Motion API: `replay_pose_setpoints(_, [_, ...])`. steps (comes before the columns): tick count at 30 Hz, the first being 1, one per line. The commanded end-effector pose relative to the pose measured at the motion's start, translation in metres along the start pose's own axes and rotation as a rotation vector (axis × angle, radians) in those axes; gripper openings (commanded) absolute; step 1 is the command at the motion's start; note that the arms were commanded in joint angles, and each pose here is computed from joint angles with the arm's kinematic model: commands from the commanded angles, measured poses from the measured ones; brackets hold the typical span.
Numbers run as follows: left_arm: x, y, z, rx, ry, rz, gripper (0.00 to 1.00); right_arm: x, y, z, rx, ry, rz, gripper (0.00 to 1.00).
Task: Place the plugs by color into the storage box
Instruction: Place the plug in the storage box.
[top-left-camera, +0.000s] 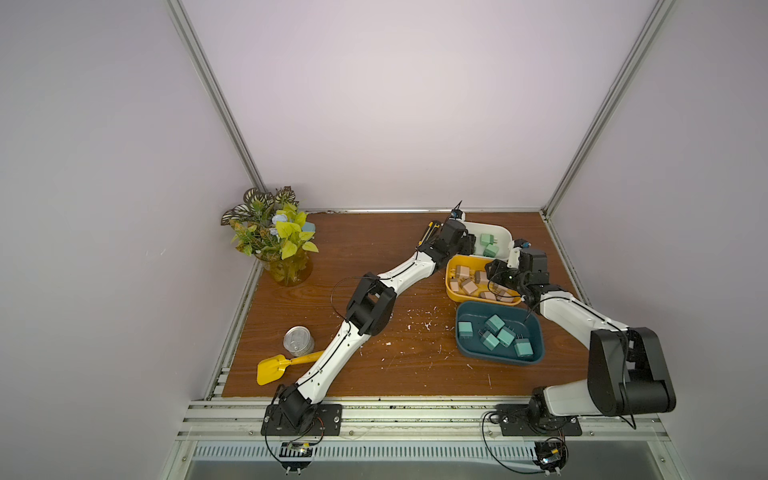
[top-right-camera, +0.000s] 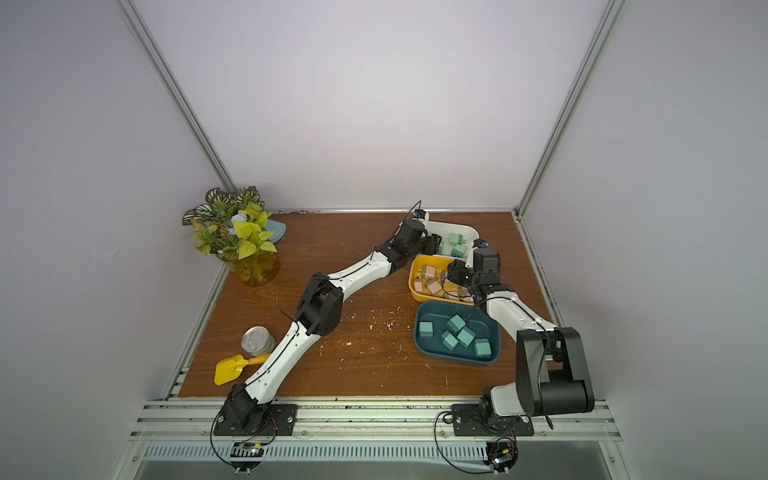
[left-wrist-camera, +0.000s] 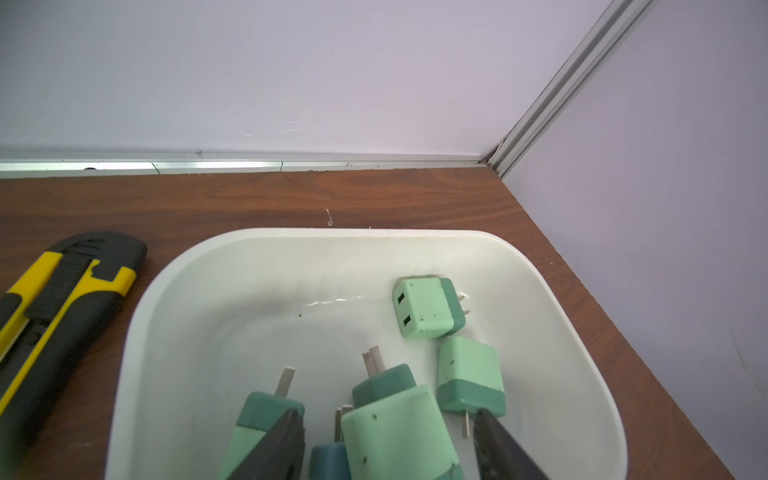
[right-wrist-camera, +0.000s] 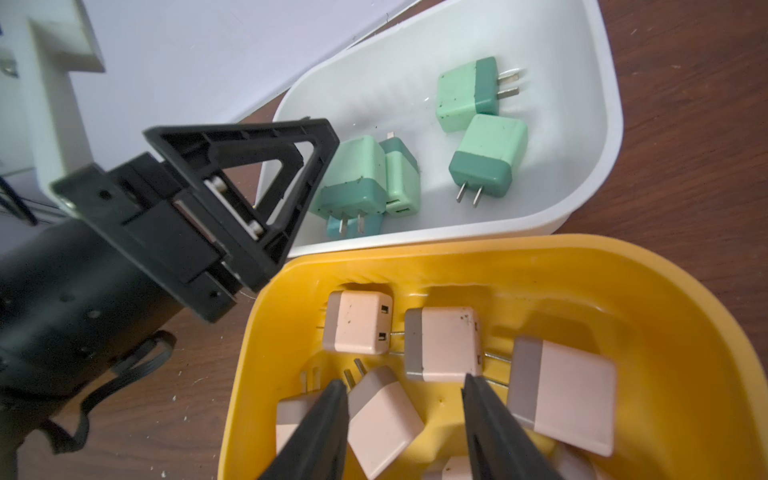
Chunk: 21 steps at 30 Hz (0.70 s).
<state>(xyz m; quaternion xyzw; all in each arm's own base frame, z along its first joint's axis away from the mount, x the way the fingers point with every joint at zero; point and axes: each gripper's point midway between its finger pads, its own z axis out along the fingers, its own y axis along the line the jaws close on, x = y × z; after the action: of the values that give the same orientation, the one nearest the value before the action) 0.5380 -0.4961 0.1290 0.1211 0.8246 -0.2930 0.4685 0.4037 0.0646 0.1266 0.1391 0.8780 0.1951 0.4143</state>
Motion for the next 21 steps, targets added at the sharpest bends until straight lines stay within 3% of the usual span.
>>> replay_pose_setpoints(1, [-0.065,-0.032,-0.044,0.027,-0.101,0.050,0.64,-0.022,0.022,-0.019,-0.071,-0.040,-0.008,0.51])
replay_pose_setpoints(6, [-0.096,-0.033,-0.113,0.000,-0.176,0.071,0.62,-0.034,0.028,-0.040,-0.043,-0.044,-0.042,0.53])
replay_pose_setpoints(11, [-0.108,-0.014,-0.201,-0.069,-0.271,0.111,0.61,-0.045,0.024,-0.059,0.005,-0.089,-0.103,0.65])
replay_pose_setpoints(18, [-0.061,0.053,-0.296,-0.287,-0.266,0.210,0.61,-0.035,-0.028,-0.063,0.220,-0.102,-0.152,0.70])
replay_pose_setpoints(21, [-0.041,0.091,-0.335,-0.379,-0.307,0.223,0.60,-0.026,-0.041,-0.071,0.239,-0.167,-0.129,0.69])
